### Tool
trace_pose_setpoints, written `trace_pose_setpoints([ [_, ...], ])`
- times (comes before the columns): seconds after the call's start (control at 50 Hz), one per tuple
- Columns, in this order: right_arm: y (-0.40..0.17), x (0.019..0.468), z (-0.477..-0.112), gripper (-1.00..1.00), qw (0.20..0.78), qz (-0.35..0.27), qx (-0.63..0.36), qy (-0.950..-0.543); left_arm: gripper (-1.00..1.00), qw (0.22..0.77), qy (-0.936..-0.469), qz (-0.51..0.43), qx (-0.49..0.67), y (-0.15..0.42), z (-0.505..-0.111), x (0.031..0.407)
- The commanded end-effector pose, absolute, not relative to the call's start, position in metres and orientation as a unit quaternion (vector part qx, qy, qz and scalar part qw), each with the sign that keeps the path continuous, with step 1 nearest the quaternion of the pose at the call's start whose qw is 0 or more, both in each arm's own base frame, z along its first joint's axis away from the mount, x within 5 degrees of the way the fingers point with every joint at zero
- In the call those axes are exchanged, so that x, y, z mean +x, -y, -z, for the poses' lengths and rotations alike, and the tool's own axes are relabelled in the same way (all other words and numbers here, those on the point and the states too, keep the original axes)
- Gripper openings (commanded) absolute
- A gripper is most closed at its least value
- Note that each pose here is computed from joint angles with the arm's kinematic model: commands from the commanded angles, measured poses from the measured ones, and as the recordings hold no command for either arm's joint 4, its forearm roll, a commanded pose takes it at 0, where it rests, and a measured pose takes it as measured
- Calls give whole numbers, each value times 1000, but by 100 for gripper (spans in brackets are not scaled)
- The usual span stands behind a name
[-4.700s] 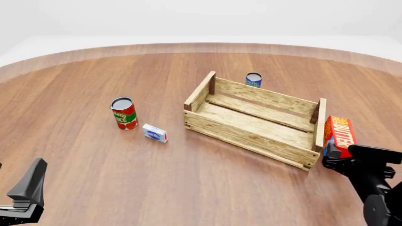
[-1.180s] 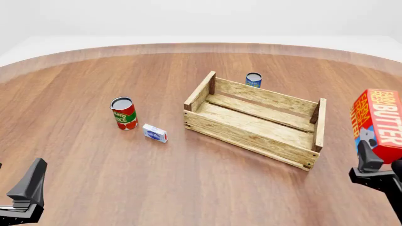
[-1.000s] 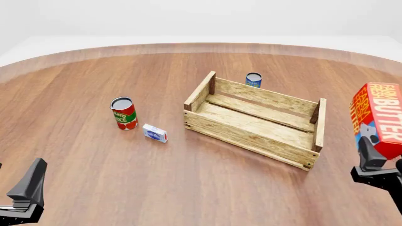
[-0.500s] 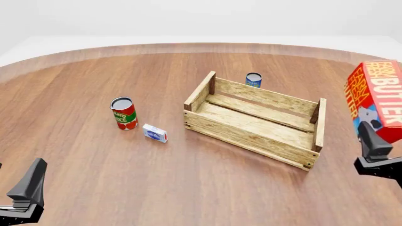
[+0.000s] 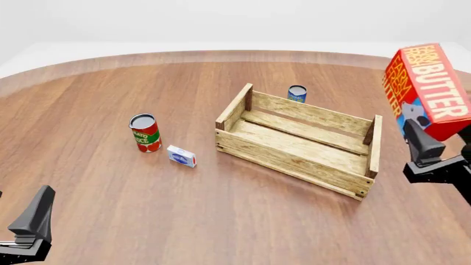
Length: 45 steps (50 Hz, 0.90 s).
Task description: Pick up the butter and put it in the tray.
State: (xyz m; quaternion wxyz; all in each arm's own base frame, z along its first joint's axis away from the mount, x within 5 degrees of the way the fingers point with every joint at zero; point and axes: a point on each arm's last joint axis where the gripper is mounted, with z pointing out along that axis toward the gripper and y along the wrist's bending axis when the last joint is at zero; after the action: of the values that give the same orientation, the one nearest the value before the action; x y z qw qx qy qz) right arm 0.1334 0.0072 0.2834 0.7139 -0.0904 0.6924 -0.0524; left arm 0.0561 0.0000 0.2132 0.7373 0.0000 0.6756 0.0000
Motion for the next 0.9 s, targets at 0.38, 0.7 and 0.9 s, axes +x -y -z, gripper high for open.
trace_pose_setpoints([
  [0.38, -25, 184, -297, -100, 714, 22, -115, -690, 100, 737, -676, 0, 0, 0, -213, 56],
  [0.7, -36, 217, -293, -100, 706, 9, -125, -697, 100, 737, -676, 0, 0, 0, -213, 56],
  [0.9, -41, 234, -289, -100, 701, 2, -126, -702, 100, 737, -676, 0, 0, 0, -213, 56],
])
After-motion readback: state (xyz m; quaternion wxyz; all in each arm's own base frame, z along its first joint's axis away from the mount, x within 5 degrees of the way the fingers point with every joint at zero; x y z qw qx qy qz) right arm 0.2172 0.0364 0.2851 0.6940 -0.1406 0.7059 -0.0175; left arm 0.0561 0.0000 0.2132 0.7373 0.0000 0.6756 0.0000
